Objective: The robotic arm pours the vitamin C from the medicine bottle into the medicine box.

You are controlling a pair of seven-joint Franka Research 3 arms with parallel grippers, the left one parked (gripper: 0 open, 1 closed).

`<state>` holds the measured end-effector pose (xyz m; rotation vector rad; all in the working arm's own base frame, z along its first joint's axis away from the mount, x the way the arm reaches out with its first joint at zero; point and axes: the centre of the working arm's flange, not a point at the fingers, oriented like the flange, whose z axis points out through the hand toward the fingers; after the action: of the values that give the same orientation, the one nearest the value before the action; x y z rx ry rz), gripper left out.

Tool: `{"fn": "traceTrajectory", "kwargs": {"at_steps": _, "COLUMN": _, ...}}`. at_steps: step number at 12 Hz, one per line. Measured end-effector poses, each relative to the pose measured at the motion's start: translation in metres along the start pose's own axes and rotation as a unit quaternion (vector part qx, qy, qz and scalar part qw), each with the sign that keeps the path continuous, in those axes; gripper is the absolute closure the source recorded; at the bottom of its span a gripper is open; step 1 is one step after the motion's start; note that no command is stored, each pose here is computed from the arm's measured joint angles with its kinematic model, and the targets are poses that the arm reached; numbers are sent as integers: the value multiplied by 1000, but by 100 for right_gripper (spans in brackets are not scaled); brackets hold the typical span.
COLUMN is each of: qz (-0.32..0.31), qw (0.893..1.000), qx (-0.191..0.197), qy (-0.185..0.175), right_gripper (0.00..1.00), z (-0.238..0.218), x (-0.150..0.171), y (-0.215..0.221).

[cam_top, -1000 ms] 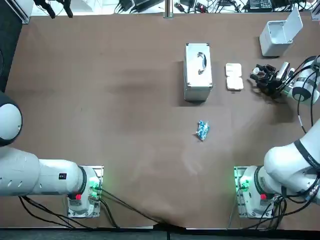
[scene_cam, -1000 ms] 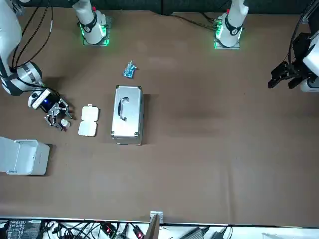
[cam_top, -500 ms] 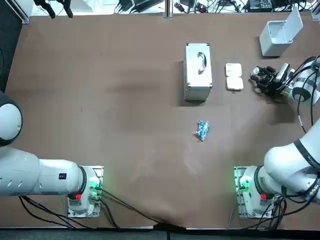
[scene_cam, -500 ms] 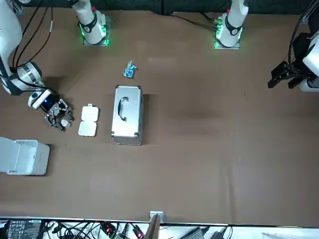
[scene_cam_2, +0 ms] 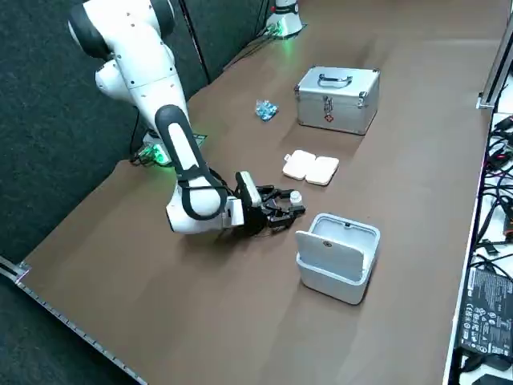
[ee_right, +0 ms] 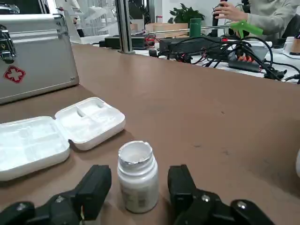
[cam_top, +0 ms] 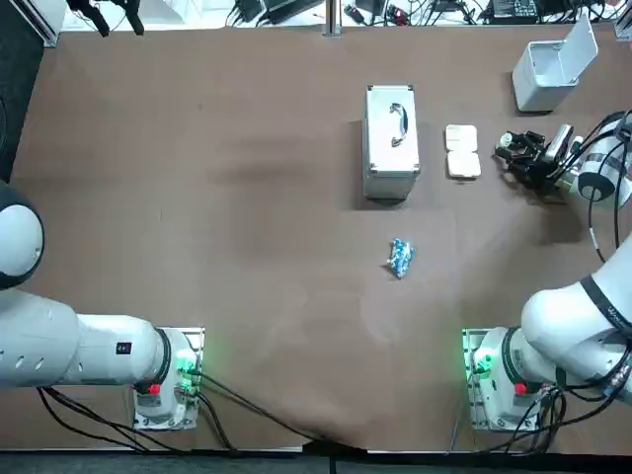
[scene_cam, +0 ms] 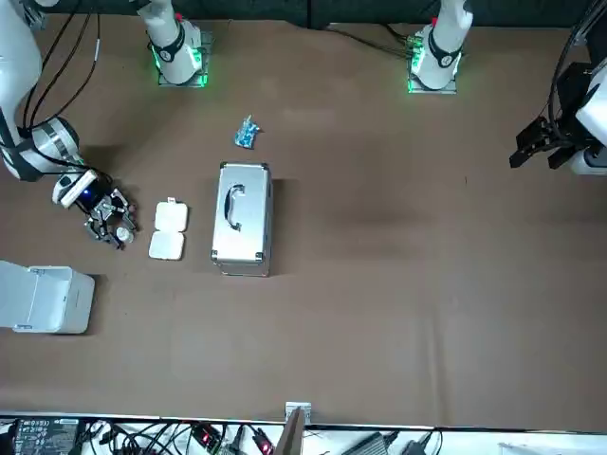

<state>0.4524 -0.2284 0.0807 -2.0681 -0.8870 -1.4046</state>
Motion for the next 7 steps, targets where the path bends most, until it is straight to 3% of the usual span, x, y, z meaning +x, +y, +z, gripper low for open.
{"fn": "traceTrajectory", "kwargs": {"at_steps": 7, "qz": -6, "qw": 1000, "qx": -3, "qy": -1, "right_gripper": 33, "z": 0, "x": 3, "y": 6}}
